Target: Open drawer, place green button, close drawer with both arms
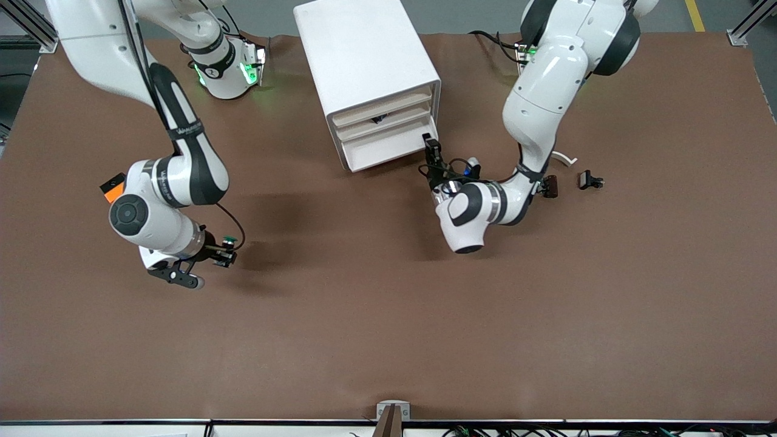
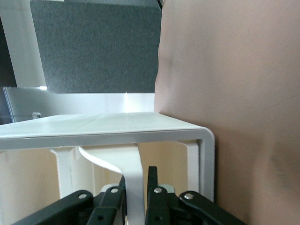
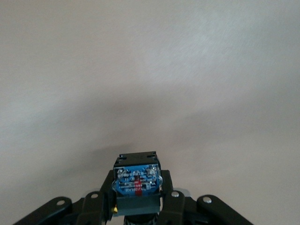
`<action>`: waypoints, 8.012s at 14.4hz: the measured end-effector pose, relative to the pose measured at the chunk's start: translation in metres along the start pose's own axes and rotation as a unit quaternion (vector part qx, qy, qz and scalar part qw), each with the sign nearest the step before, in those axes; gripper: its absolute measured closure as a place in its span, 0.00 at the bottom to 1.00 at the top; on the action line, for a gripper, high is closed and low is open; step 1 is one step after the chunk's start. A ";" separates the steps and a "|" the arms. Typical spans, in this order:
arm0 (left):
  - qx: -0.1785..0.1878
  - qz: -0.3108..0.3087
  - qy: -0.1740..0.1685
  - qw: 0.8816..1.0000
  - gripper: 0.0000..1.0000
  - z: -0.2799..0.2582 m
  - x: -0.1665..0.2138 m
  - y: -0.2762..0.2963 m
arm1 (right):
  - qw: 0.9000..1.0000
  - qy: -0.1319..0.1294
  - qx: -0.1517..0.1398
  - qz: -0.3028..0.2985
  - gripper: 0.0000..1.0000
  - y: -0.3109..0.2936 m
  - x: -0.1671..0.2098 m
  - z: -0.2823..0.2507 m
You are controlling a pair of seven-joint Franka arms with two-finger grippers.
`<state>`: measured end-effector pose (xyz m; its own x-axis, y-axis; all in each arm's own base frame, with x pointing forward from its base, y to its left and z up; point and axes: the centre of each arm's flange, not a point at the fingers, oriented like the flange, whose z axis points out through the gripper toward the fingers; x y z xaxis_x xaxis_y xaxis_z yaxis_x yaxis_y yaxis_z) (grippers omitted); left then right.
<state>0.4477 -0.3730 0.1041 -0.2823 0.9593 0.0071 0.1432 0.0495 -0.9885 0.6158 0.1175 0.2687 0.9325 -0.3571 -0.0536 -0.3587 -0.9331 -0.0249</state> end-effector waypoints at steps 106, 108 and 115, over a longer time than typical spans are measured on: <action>-0.301 0.661 0.347 0.593 0.00 0.106 -0.111 -0.119 | 0.983 -0.082 -0.035 -0.161 0.00 0.148 0.035 -0.285; -0.299 0.661 0.340 0.598 0.00 0.107 -0.111 -0.117 | 0.983 -0.087 -0.036 -0.161 0.00 0.149 0.033 -0.284; -0.300 0.657 0.307 0.620 0.00 0.111 -0.112 -0.115 | 0.982 -0.095 -0.037 -0.158 0.00 0.165 0.005 -0.285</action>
<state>0.3572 -0.5176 0.2004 0.8396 0.1965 -0.5064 0.2459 -0.9688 0.0318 0.5727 -0.0507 0.5493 0.9699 -0.0415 -0.2398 -0.0424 -0.9991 0.0014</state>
